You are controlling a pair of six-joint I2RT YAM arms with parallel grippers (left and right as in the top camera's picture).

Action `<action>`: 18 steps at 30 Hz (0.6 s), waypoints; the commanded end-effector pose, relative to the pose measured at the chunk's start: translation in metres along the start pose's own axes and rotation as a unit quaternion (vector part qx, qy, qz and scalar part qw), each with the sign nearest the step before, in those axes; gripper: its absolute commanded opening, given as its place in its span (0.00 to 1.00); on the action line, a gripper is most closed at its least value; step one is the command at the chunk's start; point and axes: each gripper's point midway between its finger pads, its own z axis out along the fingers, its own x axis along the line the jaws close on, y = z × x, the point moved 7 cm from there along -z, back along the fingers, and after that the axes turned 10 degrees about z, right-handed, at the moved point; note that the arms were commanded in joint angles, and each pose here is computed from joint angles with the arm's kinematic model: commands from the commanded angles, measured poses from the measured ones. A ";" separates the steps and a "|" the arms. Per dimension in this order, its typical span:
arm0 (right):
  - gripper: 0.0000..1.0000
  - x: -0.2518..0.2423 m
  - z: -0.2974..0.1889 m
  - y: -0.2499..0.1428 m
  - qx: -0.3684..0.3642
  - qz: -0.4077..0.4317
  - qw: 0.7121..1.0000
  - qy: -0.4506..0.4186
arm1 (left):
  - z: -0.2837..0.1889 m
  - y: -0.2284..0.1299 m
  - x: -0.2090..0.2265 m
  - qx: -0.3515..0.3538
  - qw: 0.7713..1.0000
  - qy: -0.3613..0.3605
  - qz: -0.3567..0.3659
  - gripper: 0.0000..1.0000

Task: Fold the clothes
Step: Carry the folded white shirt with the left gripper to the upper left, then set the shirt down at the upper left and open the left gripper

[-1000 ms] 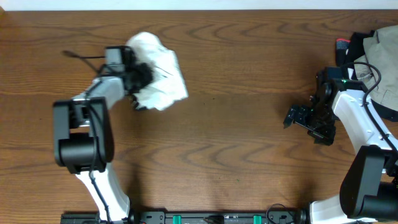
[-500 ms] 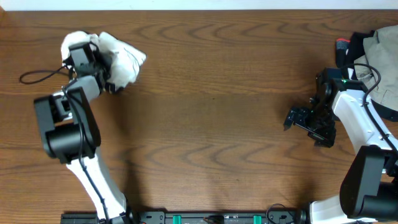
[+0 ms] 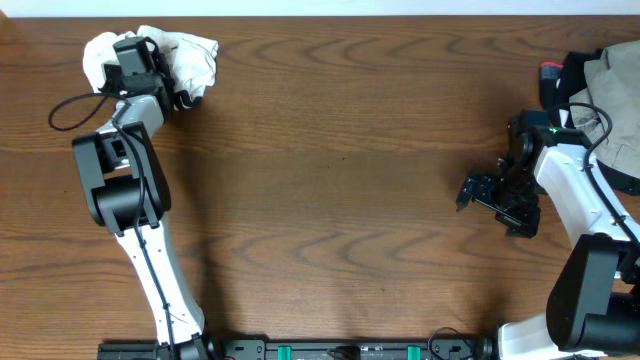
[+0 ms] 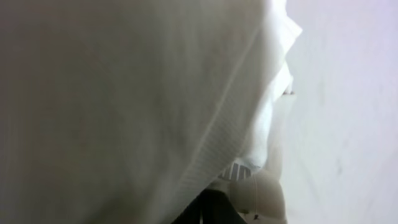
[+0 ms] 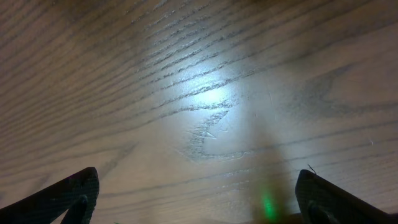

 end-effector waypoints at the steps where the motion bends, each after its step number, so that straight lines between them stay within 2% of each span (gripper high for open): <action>1: 0.99 -0.002 -0.003 0.001 -0.002 -0.002 1.000 -0.004 | 0.013 -0.006 0.020 -0.048 0.998 0.025 -0.039 0.06; 12: 0.99 -0.003 -0.003 -0.001 0.002 -0.002 1.000 -0.007 | 0.039 -0.015 0.002 -0.020 1.000 -0.015 -0.007 0.06; 18: 0.99 -0.003 -0.003 -0.001 0.002 -0.002 1.000 -0.006 | 0.050 -0.017 -0.003 -0.015 1.000 -0.011 0.006 0.06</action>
